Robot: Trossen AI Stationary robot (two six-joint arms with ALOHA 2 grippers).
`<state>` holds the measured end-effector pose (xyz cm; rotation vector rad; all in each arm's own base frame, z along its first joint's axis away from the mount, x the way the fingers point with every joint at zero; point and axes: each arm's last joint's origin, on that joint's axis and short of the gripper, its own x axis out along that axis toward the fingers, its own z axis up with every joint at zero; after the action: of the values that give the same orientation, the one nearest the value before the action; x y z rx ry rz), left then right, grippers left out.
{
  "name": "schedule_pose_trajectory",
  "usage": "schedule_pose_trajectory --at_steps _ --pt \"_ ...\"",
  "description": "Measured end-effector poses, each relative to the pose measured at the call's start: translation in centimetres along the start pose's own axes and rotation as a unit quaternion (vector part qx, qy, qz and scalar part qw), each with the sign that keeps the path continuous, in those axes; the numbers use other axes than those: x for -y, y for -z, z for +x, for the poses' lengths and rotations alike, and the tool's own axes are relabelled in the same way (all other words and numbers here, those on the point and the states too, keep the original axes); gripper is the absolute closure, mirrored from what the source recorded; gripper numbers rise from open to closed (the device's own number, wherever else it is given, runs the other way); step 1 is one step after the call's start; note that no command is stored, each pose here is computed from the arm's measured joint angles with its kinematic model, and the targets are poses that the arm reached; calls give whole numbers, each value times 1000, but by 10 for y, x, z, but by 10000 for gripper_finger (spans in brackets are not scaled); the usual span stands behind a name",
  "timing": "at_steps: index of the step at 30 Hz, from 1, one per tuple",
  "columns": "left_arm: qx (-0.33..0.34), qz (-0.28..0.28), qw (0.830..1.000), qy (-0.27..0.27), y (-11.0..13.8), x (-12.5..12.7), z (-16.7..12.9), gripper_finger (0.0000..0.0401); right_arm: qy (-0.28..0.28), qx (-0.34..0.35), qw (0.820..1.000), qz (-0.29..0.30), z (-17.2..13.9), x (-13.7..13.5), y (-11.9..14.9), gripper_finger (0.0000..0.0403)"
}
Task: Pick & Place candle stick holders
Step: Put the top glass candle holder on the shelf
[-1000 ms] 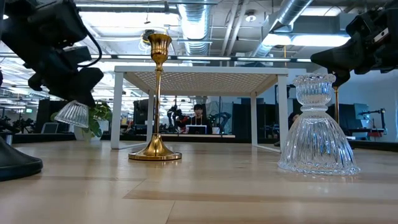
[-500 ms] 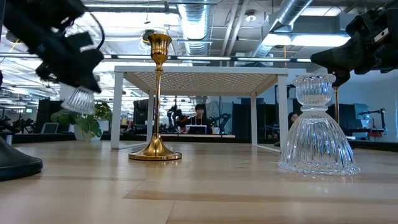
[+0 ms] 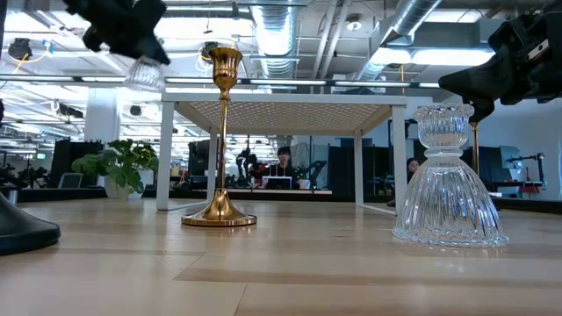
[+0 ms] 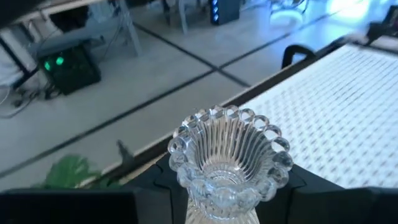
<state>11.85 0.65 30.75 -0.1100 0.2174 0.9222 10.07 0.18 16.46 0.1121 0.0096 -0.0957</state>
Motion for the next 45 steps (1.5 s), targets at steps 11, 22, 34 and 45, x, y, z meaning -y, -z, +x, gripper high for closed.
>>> schedule_pose_trajectory --at_steps 11,22,34,45 --pt "77 32 996 14 -24 32 14 267 0 0 1000 0 0 0 0 403" --pt "85 25 995 46 -27 51 72 266 0 0 1000 0 0 0 0 403" --pt "58 -6 995 81 -38 52 111 267 0 0 1000 0 0 0 0 403" --pt "28 -9 996 81 -27 60 123 262 0 0 1000 0 0 0 0 403"
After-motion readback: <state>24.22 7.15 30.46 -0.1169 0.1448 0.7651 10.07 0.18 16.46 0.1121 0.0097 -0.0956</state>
